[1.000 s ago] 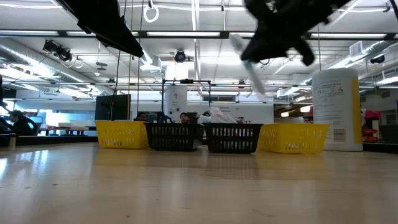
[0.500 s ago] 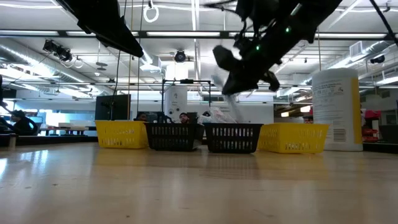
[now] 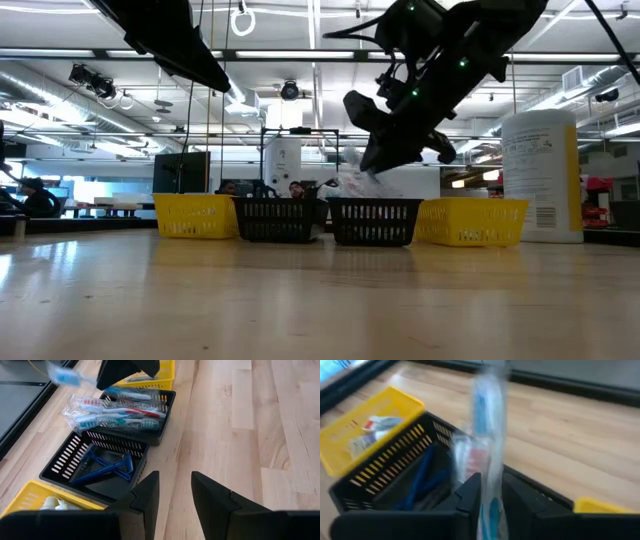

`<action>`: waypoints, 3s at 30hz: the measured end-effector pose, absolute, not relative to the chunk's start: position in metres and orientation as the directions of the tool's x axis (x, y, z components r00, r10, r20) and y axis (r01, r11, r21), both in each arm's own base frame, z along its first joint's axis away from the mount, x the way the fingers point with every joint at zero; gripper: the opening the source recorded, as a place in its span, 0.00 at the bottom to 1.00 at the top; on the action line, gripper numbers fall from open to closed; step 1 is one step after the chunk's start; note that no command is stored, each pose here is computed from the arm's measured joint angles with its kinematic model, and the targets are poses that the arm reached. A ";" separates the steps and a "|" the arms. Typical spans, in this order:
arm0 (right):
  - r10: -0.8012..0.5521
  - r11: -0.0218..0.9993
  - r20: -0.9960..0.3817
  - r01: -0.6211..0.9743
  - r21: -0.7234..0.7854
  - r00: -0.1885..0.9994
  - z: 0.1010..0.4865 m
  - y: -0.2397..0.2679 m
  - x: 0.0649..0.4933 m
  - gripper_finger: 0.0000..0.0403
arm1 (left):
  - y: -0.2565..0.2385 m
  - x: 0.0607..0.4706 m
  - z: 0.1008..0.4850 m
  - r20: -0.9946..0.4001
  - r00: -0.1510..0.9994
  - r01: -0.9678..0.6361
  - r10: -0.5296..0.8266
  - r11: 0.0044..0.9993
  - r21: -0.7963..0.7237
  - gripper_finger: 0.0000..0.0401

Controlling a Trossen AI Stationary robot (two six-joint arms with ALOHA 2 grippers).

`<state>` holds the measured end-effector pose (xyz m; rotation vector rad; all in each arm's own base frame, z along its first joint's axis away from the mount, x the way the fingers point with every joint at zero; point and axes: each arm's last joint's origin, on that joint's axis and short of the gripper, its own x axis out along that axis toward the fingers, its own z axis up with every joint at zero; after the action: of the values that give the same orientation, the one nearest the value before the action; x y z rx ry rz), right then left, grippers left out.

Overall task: Pick & Place Travel size toiletries
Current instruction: Put the blue toothbrush into the right black bin, then return to Home Position

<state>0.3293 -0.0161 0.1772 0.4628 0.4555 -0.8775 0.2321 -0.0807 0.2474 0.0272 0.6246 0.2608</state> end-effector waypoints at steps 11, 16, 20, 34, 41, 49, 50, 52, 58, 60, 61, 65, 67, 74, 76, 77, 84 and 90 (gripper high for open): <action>-0.602 0.529 -0.620 0.833 0.164 0.504 0.172 -0.016 0.321 0.45 | -0.081 0.232 0.247 -0.576 0.780 -0.232 0.246 0.968 0.098 0.30; -0.562 0.642 -0.552 0.745 0.178 0.616 0.195 -0.009 0.324 0.51 | -0.081 0.232 0.247 -0.576 0.779 -0.217 0.246 0.969 0.120 0.30; -0.454 0.765 -0.527 0.618 0.181 0.718 0.218 0.001 0.318 0.51 | -0.082 0.231 0.247 -0.586 0.776 -0.196 0.233 0.972 0.127 0.30; -0.057 0.995 -0.379 0.082 0.050 0.924 0.300 0.038 0.263 0.04 | -0.068 0.185 0.282 -0.560 0.798 -0.163 0.222 0.974 0.155 0.11; -0.001 0.995 -0.304 -0.029 -0.093 0.953 0.333 0.038 0.216 0.01 | -0.044 0.124 0.315 -0.383 0.907 -0.131 0.175 0.982 0.138 0.03; 0.179 0.968 -0.216 -0.211 -0.136 0.960 0.308 0.028 0.180 0.01 | -0.025 0.085 0.282 -0.098 0.988 -0.105 0.116 0.988 0.110 0.03; 0.177 0.968 -0.198 -0.207 -0.144 0.964 0.303 0.026 0.176 0.01 | -0.024 0.083 0.277 -0.057 0.991 -0.115 0.121 0.988 0.108 0.02; 0.160 0.972 -0.167 -0.185 -0.148 0.973 0.293 0.021 0.167 0.00 | -0.022 0.079 0.265 0.013 0.992 -0.127 0.126 0.986 0.105 0.01; 0.159 0.979 -0.116 -0.171 -0.109 0.980 0.264 0.011 0.139 0.00 | -0.017 0.070 0.235 0.117 0.984 -0.143 0.133 0.986 0.084 0.04; 0.155 0.981 -0.101 -0.165 -0.102 0.983 0.255 0.009 0.131 0.00 | -0.018 0.073 0.227 0.109 0.983 -0.156 0.146 0.984 0.088 0.05; 0.150 0.982 -0.096 -0.160 -0.102 0.984 0.250 0.008 0.127 0.00 | -0.019 0.074 0.223 0.093 0.983 -0.167 0.158 0.981 0.100 0.06; 0.138 0.984 -0.061 -0.144 -0.106 0.989 0.234 0.007 0.114 0.00 | -0.020 0.078 0.211 0.067 0.980 -0.193 0.186 0.975 0.108 0.06; 0.136 0.985 -0.041 -0.140 -0.103 0.990 0.225 0.006 0.110 0.00 | -0.021 0.080 0.205 0.067 0.981 -0.189 0.184 0.978 0.090 0.06; 0.137 0.985 0.009 -0.135 -0.103 0.991 0.200 0.006 0.103 0.01 | -0.025 0.087 0.187 0.106 0.981 -0.167 0.160 0.984 0.057 0.06; 0.137 0.986 0.015 -0.135 -0.096 0.990 0.196 0.006 0.102 0.01 | -0.026 0.088 0.179 0.098 0.982 -0.167 0.161 0.984 0.057 0.06; 0.137 0.986 0.015 -0.135 -0.095 0.990 0.194 0.006 0.101 0.01 | -0.026 0.089 0.176 0.092 0.983 -0.164 0.158 0.985 0.058 0.06; 0.138 0.986 -0.004 -0.137 -0.093 0.990 0.175 0.006 0.103 0.01 | -0.028 0.089 0.176 0.094 0.990 -0.112 0.108 0.993 0.037 0.06; 0.137 0.987 -0.013 -0.137 -0.084 0.991 0.166 0.006 0.104 0.02 | -0.027 0.089 0.176 0.089 0.989 -0.116 0.117 0.993 -0.013 0.06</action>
<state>0.1042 0.0060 0.1664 -0.0851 0.0074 0.1376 0.0895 -0.0275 0.1756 -0.0081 -0.0893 0.1169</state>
